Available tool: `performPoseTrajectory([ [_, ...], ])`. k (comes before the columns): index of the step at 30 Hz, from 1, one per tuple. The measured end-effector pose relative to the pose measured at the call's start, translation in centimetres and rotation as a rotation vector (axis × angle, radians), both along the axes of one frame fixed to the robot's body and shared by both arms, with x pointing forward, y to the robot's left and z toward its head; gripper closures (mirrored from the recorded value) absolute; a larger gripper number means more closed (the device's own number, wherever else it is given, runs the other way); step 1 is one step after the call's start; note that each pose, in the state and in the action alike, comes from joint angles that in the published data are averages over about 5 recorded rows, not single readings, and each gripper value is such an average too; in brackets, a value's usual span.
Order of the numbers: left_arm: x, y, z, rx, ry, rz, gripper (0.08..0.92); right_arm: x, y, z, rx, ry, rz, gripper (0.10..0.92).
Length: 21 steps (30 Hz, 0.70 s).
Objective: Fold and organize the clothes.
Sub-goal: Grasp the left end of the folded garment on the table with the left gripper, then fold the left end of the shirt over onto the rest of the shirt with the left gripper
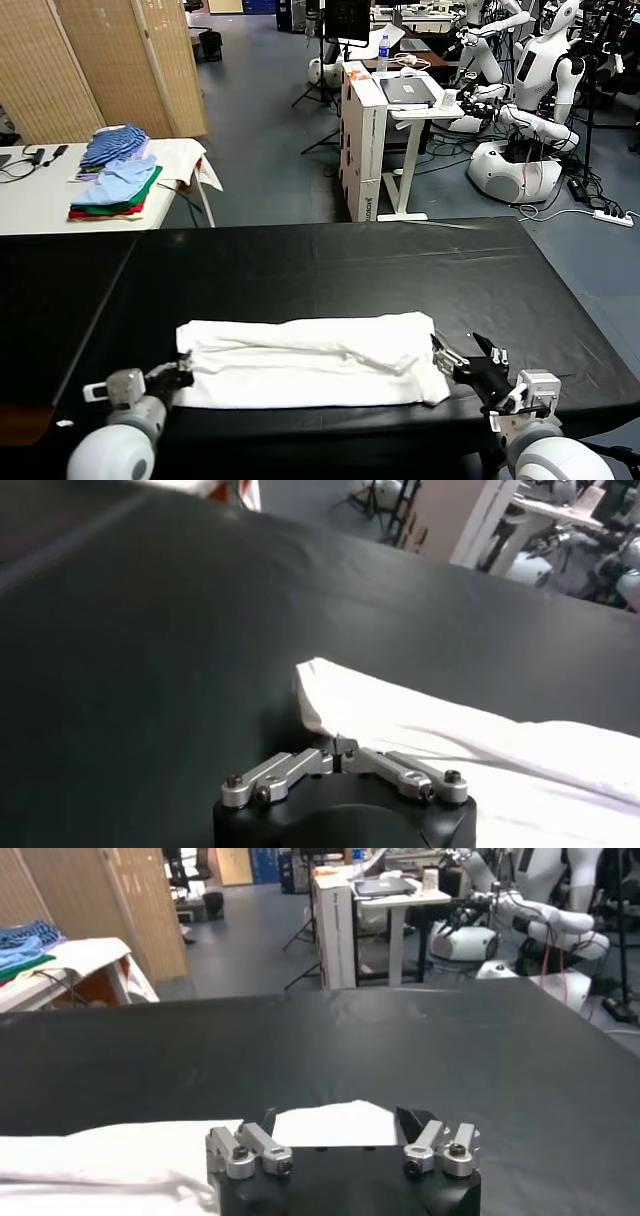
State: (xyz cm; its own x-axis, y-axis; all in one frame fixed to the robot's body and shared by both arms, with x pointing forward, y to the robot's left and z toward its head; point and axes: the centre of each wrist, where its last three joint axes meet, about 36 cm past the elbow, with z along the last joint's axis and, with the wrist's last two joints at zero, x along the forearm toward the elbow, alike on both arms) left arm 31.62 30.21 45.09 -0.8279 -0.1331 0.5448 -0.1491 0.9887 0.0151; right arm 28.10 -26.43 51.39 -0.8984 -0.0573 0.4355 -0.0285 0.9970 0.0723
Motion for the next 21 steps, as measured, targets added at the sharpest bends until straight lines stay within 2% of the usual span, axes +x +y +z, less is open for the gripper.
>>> performPoseTrajectory([
  [5, 0.5, 2.3, 1.6, 0.170, -0.048, 0.010, 0.851, 0.0, 0.0, -0.1, 0.007, 0.002, -0.006, 0.115],
  [8, 0.4, 2.9, 2.8, 0.229, -0.059, -0.006, 0.851, 0.0, -0.1, -0.2, 0.009, 0.004, -0.014, 0.115],
  [12, -0.2, 2.2, 4.4, 0.206, -0.054, -0.070, 0.851, -0.2, -0.3, -0.3, 0.008, 0.009, -0.027, 0.115],
  [18, -0.9, -0.5, 7.4, 0.049, -0.123, -0.185, 0.851, -0.6, -0.3, -0.4, 0.009, 0.016, -0.044, 0.115],
  [21, -0.9, -1.5, 8.3, -0.049, -0.139, -0.229, 0.851, -0.9, -0.2, -0.6, 0.012, 0.022, -0.054, 0.115],
])
